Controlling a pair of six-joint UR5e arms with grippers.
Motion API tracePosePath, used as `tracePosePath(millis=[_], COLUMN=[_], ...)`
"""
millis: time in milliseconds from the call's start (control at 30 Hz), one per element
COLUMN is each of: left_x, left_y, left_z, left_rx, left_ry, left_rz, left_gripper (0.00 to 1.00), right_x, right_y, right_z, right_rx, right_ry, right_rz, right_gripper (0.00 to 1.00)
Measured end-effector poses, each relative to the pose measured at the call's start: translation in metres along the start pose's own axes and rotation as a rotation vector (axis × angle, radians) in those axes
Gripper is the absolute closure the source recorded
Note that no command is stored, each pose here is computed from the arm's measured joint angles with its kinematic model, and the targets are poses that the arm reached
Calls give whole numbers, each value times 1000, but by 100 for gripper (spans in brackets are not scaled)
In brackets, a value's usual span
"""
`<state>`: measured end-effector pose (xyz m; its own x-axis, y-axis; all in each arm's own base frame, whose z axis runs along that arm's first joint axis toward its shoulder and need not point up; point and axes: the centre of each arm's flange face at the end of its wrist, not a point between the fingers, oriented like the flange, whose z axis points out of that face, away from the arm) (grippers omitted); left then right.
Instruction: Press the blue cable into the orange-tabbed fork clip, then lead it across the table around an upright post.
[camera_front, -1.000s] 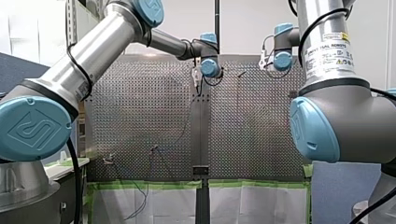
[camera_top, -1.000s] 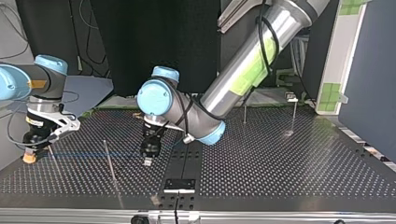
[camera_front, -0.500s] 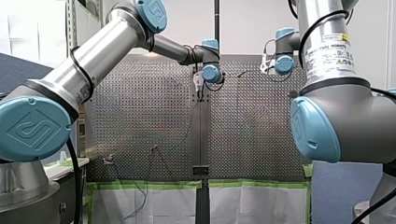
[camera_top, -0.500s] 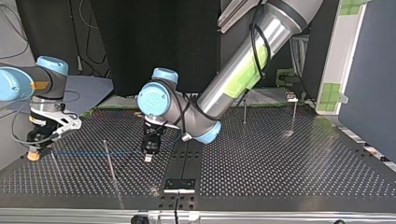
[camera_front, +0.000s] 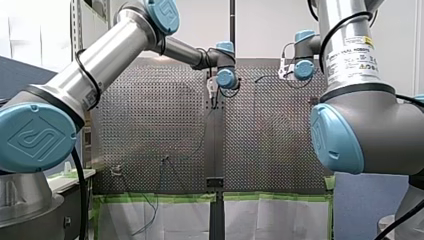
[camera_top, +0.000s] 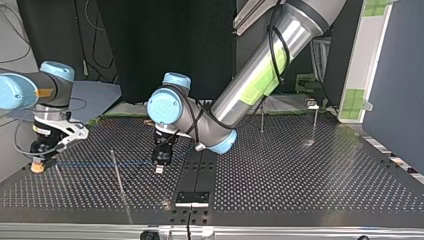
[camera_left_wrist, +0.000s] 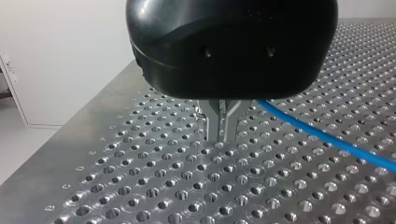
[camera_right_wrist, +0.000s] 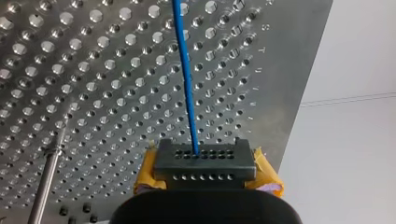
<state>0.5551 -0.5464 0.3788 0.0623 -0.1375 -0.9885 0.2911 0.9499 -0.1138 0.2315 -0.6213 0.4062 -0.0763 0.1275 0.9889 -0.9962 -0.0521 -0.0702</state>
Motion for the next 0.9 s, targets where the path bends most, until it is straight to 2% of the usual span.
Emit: tracePosePath(millis=[333, 400, 433, 467, 500, 533, 600, 833, 900], left_x=[2, 2, 2, 2, 2, 2, 3, 3, 3], left_y=[1, 1, 1, 1, 1, 2, 3, 1, 0], left_z=[-1, -1, -1, -1, -2, -2, -1, -2, -3], left_rx=[-4, -5, -5, -7, -10, -16, -18, -11, -9], left_ry=[7, 8, 8, 9, 10, 11, 12, 14, 14], left_rz=[3, 3, 3, 4, 4, 5, 6, 15, 16], left_gripper=[100, 87, 87, 80, 67, 67, 50, 38, 27], right_x=[0, 0, 0, 0, 0, 0, 0, 0, 0], right_y=[0, 0, 0, 0, 0, 0, 1, 0, 0], right_z=[0, 0, 0, 0, 0, 0, 0, 0, 0], right_rx=[0, 0, 0, 0, 1, -2, -2, 0, 0], right_ry=[0, 0, 0, 0, 0, 0, 0, 0, 0], right_rz=[0, 0, 0, 0, 0, 0, 0, 0, 0], right_gripper=[100, 100, 100, 100, 100, 100, 100, 100, 100])
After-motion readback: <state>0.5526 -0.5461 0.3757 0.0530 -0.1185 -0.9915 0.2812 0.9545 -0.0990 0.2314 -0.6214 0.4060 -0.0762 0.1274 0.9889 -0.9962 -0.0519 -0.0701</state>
